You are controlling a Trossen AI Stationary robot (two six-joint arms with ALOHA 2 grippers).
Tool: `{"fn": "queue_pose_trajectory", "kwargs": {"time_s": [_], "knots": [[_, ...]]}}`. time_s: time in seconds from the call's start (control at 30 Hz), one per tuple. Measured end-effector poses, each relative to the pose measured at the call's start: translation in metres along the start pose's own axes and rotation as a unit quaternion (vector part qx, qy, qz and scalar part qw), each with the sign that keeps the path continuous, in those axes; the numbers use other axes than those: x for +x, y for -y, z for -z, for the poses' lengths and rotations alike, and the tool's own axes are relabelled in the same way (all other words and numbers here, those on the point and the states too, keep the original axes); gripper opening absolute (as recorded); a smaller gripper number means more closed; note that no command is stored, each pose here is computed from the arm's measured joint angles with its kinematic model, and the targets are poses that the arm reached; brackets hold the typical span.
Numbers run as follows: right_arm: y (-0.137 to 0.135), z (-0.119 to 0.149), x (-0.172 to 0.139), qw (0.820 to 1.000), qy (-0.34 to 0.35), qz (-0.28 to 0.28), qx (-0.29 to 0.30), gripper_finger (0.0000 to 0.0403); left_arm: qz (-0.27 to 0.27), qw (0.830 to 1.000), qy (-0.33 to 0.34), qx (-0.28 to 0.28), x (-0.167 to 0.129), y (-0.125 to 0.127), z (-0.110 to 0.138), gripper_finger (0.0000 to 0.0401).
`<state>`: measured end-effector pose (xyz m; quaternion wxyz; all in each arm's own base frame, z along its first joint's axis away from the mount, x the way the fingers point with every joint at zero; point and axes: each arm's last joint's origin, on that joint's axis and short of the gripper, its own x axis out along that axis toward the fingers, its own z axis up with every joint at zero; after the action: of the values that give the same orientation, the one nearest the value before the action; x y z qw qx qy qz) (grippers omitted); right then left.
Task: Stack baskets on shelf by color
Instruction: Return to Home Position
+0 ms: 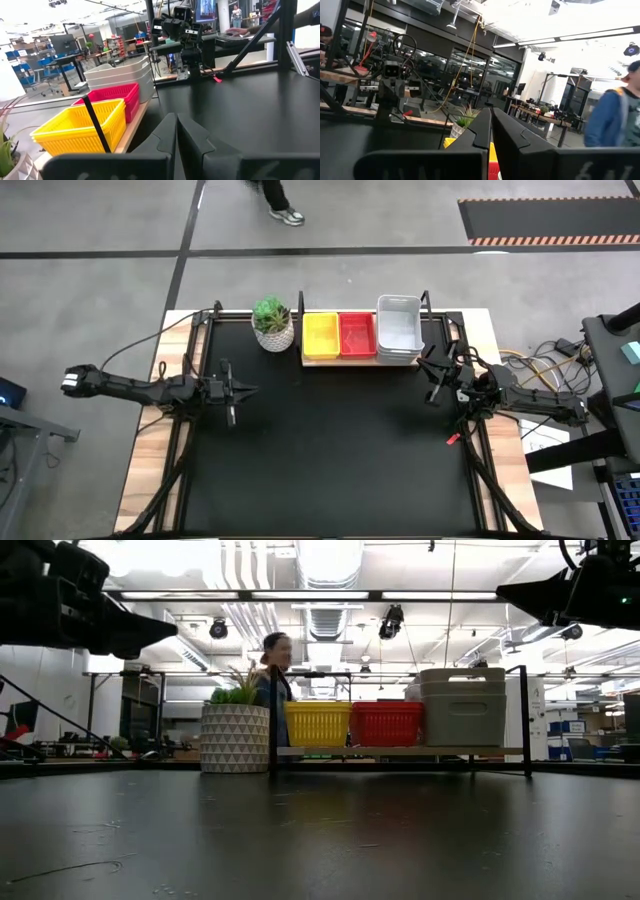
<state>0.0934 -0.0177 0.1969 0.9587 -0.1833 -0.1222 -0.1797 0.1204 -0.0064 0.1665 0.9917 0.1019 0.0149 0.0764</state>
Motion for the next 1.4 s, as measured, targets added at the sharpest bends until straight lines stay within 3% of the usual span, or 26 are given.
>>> {"fn": "queue_pose_trajectory", "kwargs": {"time_s": [1.4], "knots": [[0.0, 0.0, 0.0, 1.0, 0.0, 0.0, 0.0, 0.0009, 0.017, 0.996, -0.083, 0.024, 0.01, 0.006, 0.018, 0.0]]}}
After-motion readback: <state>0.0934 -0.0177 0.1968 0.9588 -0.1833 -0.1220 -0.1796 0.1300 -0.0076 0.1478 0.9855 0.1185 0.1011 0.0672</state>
